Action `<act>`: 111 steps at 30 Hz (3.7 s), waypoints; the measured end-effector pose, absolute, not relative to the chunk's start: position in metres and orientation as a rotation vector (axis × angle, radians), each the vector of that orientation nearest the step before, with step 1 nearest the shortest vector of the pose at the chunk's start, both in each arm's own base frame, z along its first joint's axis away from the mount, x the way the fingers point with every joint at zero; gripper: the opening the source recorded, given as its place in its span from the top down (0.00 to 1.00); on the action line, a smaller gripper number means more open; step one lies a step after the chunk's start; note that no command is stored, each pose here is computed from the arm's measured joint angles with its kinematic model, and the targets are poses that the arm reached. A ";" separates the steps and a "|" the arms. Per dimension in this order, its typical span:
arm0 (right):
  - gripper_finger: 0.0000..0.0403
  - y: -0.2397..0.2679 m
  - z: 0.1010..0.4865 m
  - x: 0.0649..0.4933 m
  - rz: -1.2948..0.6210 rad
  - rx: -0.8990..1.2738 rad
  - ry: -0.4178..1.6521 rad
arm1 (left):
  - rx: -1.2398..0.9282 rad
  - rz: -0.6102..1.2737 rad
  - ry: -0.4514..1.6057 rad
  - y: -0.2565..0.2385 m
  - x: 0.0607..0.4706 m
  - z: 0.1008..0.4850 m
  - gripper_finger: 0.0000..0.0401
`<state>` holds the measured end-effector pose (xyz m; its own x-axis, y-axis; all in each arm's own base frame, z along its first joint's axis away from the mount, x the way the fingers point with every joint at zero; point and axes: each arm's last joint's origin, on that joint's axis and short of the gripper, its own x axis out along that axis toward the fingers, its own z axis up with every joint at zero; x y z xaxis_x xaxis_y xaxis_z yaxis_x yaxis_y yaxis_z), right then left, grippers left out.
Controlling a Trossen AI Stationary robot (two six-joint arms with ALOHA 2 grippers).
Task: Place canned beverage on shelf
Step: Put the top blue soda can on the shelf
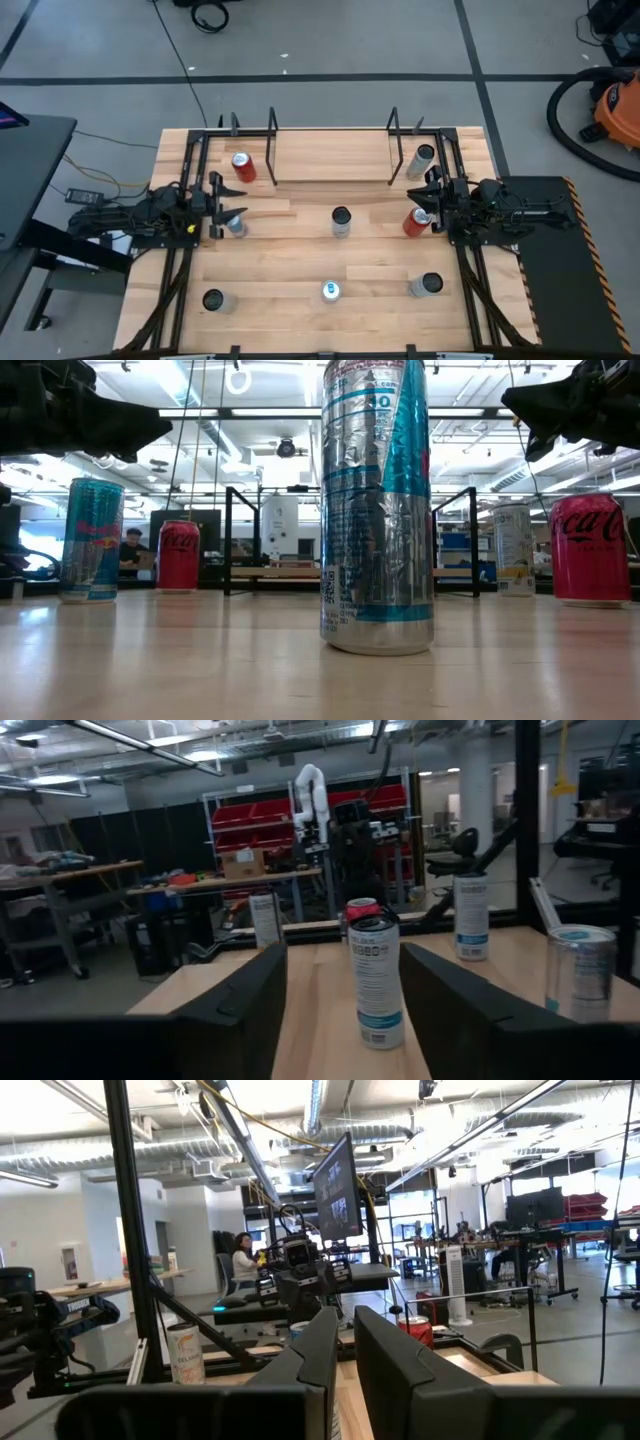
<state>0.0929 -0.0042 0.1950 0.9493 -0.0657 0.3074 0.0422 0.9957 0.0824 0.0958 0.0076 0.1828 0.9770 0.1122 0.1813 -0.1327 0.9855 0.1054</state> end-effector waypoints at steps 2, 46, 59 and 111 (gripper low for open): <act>0.88 -0.004 0.195 0.093 -0.055 0.076 -0.315 | 0.117 0.127 -0.178 0.008 0.096 0.183 0.49; 0.88 -0.004 0.195 0.093 -0.055 0.076 -0.315 | 0.027 0.252 -0.212 0.011 0.094 0.186 0.33; 0.88 -0.004 0.195 0.093 -0.055 0.075 -0.315 | -0.037 0.221 -0.274 0.010 0.087 0.222 0.33; 0.88 -0.005 0.195 0.093 -0.068 0.077 -0.316 | -0.296 0.222 0.809 0.008 0.109 0.297 0.33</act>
